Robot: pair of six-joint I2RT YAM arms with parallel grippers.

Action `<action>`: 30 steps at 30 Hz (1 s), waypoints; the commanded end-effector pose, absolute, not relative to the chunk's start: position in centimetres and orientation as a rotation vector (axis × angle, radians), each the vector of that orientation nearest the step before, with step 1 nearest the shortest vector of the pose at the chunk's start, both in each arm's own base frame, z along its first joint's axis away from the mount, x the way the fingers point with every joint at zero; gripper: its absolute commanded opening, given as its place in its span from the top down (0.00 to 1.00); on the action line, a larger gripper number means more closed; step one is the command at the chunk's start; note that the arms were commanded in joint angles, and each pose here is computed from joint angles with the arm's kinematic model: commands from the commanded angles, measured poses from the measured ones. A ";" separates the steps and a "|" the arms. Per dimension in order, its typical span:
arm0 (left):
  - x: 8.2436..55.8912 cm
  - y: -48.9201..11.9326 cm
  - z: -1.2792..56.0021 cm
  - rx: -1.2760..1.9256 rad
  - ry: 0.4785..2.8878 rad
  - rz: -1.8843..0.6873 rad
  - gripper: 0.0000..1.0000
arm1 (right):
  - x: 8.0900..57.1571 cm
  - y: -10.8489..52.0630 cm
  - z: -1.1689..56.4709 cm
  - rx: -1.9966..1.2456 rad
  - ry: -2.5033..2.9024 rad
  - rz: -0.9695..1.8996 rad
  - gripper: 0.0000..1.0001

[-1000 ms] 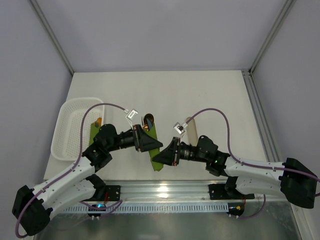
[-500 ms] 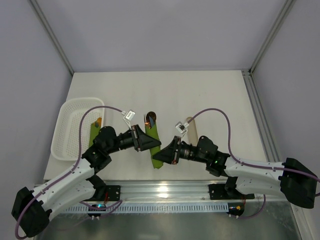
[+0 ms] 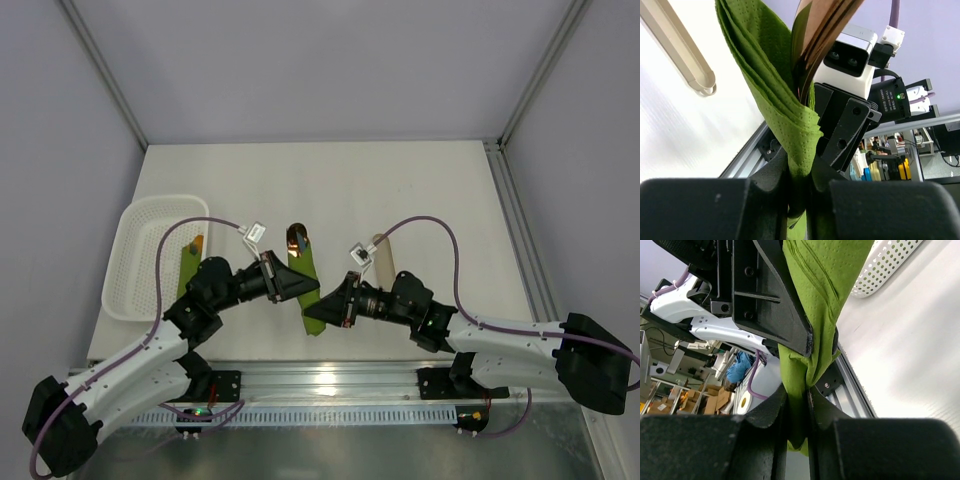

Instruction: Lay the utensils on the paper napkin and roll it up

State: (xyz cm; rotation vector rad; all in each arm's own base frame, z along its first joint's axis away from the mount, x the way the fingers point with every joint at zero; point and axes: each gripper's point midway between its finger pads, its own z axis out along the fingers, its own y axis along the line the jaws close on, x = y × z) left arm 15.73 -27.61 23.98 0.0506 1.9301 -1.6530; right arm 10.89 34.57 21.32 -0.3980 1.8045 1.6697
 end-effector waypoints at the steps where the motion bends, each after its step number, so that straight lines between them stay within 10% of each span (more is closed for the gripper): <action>1: 16.4 -27.3 26.4 0.010 1.824 -1.676 1.00 | 11.6 34.8 23.2 -0.411 1.705 1.651 0.96; 14: 17.8 -26.7 25.3 -0.027 1.872 -1.538 1.00 | 11.0 34.3 21.0 -0.498 1.801 1.565 0.37; 30: 18.7 -22.7 25.5 -0.016 1.967 -1.408 1.00 | 10.8 31.7 22.4 -0.522 1.879 1.427 0.27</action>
